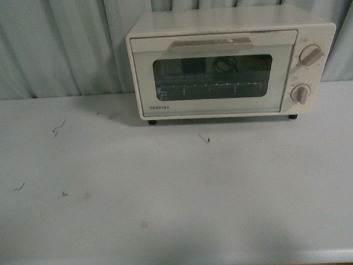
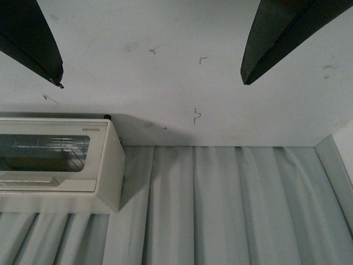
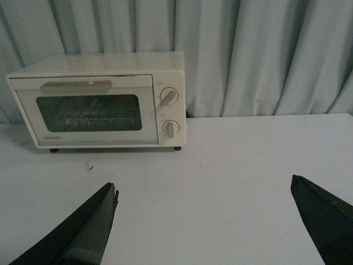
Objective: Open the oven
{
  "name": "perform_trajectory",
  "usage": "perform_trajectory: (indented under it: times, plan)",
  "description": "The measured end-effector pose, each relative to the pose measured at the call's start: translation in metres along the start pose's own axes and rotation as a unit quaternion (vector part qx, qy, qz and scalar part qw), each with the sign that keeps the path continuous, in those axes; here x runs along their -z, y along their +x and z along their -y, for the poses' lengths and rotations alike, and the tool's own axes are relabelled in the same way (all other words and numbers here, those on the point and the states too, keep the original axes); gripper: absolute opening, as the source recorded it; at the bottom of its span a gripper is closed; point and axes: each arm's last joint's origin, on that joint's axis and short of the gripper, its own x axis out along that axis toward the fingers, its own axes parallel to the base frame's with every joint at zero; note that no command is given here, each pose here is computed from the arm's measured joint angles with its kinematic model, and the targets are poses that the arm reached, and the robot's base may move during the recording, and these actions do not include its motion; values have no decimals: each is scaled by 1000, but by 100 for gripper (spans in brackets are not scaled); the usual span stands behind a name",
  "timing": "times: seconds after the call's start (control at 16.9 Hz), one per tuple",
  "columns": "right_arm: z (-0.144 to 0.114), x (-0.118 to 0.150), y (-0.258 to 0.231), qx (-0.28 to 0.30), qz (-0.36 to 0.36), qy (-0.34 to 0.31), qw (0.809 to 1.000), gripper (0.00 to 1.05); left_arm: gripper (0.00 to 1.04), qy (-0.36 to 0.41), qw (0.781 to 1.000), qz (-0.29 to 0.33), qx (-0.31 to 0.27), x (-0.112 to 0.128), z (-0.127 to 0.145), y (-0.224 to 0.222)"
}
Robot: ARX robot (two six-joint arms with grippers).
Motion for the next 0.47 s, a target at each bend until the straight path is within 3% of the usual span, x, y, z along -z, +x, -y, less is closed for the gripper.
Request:
perform_trajectory:
  times: [0.47]
  plan:
    - [0,0,0,0,-1,0,1000,98,98,0,1000,-2,0,0,0,0]
